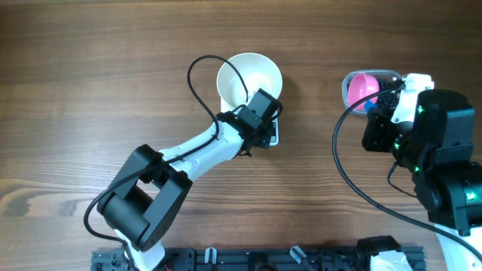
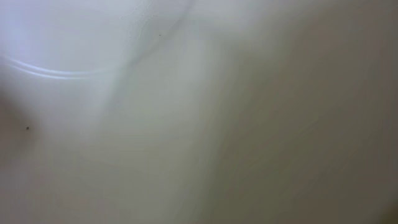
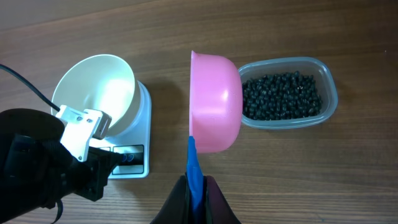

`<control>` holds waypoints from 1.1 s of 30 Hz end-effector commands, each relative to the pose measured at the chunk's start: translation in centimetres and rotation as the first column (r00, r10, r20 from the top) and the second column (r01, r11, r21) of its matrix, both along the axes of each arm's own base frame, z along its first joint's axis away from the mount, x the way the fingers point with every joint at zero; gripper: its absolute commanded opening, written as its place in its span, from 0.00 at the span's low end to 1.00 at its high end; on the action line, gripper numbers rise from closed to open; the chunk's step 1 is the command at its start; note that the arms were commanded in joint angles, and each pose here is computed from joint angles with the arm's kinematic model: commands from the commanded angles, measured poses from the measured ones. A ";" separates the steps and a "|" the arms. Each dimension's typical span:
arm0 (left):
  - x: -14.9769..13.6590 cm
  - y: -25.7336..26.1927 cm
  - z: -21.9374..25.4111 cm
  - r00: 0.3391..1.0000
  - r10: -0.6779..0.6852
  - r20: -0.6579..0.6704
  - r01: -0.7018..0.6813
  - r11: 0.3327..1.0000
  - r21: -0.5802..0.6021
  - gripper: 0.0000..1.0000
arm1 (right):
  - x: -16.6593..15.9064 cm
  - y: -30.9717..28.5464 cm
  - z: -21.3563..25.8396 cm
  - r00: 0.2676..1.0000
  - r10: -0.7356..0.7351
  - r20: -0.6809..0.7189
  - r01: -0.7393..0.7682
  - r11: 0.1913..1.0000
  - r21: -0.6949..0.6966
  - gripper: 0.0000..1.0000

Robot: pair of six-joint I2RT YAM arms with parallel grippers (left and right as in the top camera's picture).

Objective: Scoop item into bowl and weigh 150g on scale

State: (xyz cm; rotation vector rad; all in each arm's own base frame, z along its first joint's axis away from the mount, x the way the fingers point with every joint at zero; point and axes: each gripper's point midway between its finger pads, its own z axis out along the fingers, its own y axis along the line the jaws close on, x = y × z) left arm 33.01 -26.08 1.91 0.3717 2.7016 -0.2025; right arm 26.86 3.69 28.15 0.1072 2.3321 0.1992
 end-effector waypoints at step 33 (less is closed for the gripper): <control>-0.6 1.3 -2.6 0.999 -0.007 -0.032 0.010 0.996 0.085 0.04 | 0.2 0.1 0.8 1.000 -0.007 0.021 0.006 1.000 0.023 0.04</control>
